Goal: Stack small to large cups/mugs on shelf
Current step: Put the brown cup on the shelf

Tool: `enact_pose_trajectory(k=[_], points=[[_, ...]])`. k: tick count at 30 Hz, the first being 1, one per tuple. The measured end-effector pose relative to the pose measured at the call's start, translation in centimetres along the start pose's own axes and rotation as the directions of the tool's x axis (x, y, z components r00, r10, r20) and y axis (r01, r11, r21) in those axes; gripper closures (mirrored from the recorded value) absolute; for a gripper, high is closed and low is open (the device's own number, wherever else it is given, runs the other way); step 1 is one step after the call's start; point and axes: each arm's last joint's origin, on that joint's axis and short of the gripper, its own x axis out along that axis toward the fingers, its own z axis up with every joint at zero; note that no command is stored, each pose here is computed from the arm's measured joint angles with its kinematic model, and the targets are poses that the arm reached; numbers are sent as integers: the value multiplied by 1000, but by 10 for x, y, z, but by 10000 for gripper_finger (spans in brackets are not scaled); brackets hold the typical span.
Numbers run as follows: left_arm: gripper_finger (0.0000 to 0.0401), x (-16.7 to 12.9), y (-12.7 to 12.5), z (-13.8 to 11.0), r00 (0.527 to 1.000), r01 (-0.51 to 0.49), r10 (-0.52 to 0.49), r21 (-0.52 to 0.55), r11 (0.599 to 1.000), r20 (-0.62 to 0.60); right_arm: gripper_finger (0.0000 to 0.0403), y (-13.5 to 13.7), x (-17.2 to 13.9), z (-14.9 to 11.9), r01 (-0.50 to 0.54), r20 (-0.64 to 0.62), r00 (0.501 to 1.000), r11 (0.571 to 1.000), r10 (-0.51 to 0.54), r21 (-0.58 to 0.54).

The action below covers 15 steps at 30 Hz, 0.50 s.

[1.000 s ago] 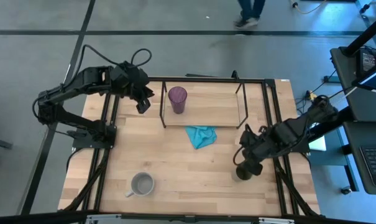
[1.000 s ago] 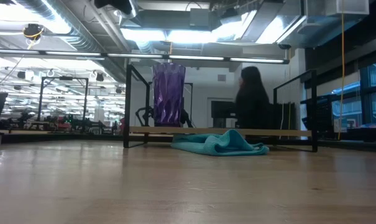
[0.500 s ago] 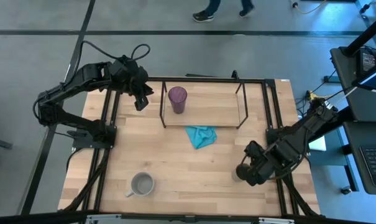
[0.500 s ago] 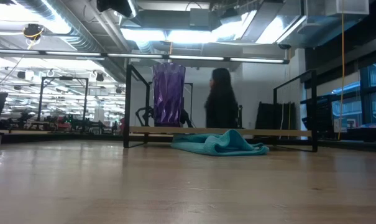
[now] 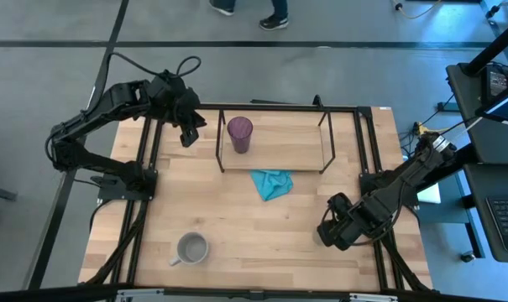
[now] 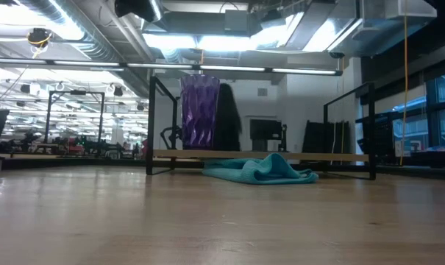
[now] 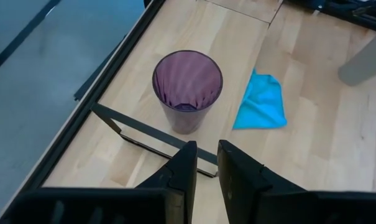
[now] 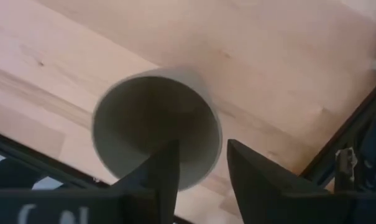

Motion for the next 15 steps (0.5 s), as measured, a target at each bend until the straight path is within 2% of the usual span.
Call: enact_pose_trajectory(k=[8,15], points=[[343,0,3,0,1000,-11,11,-12,1000,1,267,-2,2,1,13,33,999,1000,-12,-19],[343,0,6,0,1000,-22,22,-24,999,3,267,-6,23,1,26,-3,1000,999,-26,-21]])
